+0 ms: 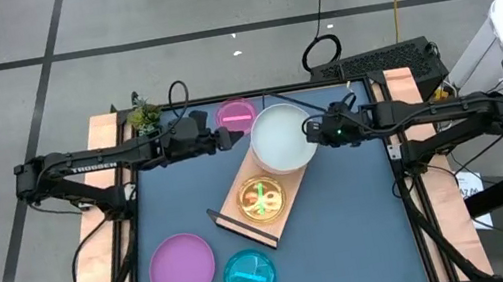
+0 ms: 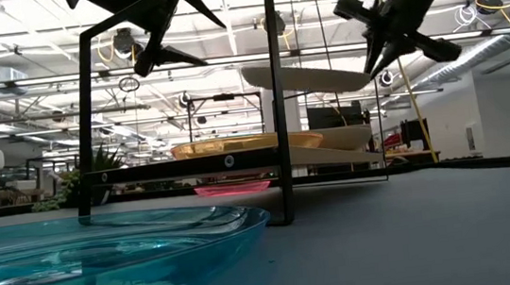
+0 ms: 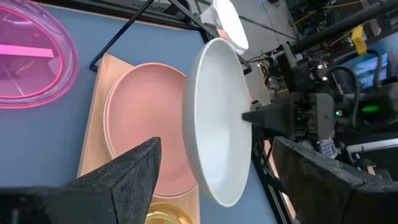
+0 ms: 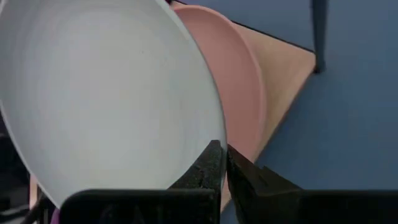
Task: Place and stack plates onto a shelf
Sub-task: Stack the light gray plate on top of the light pink plate on the shelf, then stack the blue plate on top of the green plate on the shelf
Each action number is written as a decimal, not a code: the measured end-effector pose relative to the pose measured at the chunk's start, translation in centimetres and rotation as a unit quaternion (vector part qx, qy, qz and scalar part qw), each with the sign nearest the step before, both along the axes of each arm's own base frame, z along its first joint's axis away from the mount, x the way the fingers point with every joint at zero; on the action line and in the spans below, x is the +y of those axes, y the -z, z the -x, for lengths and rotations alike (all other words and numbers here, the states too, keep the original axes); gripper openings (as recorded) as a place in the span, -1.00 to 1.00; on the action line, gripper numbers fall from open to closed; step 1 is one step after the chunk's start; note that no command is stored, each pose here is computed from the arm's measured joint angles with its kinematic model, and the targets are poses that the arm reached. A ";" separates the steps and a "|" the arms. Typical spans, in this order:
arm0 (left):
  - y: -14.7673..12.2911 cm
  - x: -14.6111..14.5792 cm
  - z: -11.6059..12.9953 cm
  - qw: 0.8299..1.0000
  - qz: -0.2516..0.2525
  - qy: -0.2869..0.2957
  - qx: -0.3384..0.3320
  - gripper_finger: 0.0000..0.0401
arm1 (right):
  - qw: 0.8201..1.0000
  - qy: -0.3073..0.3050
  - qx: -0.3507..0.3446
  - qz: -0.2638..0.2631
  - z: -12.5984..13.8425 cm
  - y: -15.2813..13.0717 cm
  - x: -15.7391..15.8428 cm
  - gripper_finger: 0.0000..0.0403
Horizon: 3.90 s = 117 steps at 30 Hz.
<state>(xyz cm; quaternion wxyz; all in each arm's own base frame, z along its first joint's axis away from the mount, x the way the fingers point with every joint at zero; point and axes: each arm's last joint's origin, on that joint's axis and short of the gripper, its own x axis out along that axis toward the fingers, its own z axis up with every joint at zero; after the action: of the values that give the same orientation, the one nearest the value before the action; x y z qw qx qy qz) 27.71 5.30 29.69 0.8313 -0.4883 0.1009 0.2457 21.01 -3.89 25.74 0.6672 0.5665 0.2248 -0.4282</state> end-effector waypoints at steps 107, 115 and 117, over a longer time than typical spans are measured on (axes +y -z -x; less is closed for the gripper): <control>1.4 -0.8 0.6 0.993 0.038 0.086 0.075 0.55 | 0.979 -0.085 -0.182 0.048 0.5 2.8 -0.3 -0.99; 1.6 -1.8 0.6 0.986 0.049 0.129 0.091 0.55 | 0.968 -0.141 -0.206 0.026 0.8 2.1 1.0 -1.00; 1.8 -2.0 0.7 0.983 0.051 0.145 0.103 0.55 | 0.966 -0.150 -0.211 0.025 0.9 1.9 1.4 -1.00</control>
<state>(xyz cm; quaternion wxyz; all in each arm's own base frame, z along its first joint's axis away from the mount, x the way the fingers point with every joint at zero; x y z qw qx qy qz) 26.97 3.25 27.85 0.8172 -0.4824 0.2680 0.1662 20.11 -2.54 23.85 0.7702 0.5869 0.1502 -0.1996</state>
